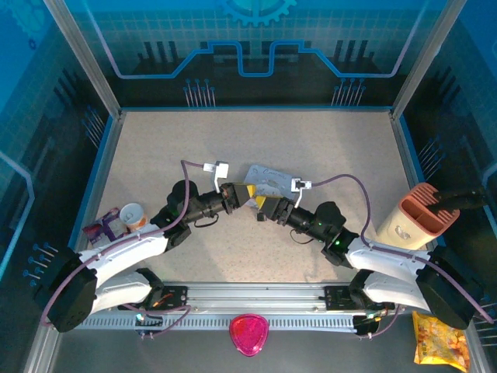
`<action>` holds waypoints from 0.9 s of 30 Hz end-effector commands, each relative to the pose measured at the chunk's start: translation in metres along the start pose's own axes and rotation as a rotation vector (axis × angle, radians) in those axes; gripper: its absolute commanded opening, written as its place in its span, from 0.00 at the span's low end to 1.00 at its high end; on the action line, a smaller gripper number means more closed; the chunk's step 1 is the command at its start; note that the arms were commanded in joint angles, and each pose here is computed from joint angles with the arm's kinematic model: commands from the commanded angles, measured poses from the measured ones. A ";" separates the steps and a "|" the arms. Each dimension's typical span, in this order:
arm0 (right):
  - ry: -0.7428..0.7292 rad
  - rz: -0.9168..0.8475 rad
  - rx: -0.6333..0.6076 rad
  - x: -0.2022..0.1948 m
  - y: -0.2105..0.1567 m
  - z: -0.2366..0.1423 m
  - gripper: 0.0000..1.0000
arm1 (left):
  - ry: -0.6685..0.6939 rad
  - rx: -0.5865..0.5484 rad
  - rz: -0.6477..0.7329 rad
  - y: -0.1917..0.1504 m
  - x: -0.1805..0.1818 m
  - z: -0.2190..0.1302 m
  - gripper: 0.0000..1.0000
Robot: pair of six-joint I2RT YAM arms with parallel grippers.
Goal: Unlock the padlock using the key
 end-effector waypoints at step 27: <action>0.071 -0.035 0.045 0.005 0.002 0.005 0.23 | -0.040 0.027 0.048 -0.002 -0.011 0.001 0.00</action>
Point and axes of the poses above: each hand's point on the last joint's axis, 136 mm out from that joint toward the fingers, its own z axis out along the fingers, its own x axis along the line the jaws close on, y = z × x, the point moved 8 cm from there along -z, back along the fingers, and after that the axes turned 12 degrees about -z, right-handed, at the moved point
